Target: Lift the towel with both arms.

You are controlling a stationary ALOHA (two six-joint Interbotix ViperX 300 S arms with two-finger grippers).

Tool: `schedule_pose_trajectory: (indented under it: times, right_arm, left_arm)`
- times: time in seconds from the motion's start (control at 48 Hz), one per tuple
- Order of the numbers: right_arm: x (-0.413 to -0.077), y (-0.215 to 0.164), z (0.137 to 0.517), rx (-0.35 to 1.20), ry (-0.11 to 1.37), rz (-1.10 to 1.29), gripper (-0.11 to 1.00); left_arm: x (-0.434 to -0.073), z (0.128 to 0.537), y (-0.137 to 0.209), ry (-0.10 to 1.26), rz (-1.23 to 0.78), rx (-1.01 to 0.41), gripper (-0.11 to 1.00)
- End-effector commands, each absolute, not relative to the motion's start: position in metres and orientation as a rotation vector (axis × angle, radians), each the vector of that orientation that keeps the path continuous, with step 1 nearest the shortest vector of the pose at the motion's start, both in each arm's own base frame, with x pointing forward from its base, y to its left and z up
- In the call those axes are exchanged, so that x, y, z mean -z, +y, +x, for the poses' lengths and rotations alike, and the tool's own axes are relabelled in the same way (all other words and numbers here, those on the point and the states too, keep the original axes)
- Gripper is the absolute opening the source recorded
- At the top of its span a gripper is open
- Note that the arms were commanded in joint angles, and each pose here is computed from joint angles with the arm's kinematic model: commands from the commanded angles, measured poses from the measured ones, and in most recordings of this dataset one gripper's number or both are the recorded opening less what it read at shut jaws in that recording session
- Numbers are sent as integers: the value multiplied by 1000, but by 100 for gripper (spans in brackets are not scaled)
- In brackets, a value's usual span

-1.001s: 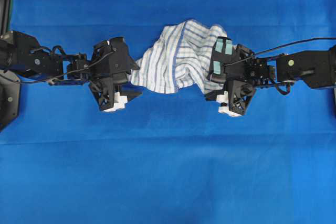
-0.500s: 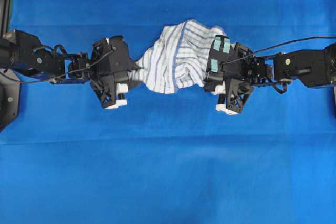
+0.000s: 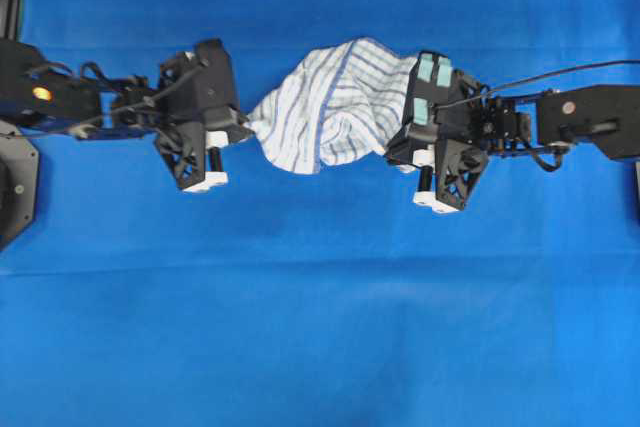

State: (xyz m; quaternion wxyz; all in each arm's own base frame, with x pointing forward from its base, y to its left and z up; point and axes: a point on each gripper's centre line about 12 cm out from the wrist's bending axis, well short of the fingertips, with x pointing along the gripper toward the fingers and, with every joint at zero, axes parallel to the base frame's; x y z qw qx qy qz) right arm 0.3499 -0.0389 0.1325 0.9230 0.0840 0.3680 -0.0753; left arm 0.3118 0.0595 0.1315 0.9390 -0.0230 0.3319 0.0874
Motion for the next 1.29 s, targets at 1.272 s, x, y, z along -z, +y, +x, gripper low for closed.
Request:
schedule_pose_trajectory:
  times: [1.272]
  right_arm:
    - [-393,-60,312,266,410,11,7]
  left_arm:
    - [-379,207,39,196,2,-179,4]
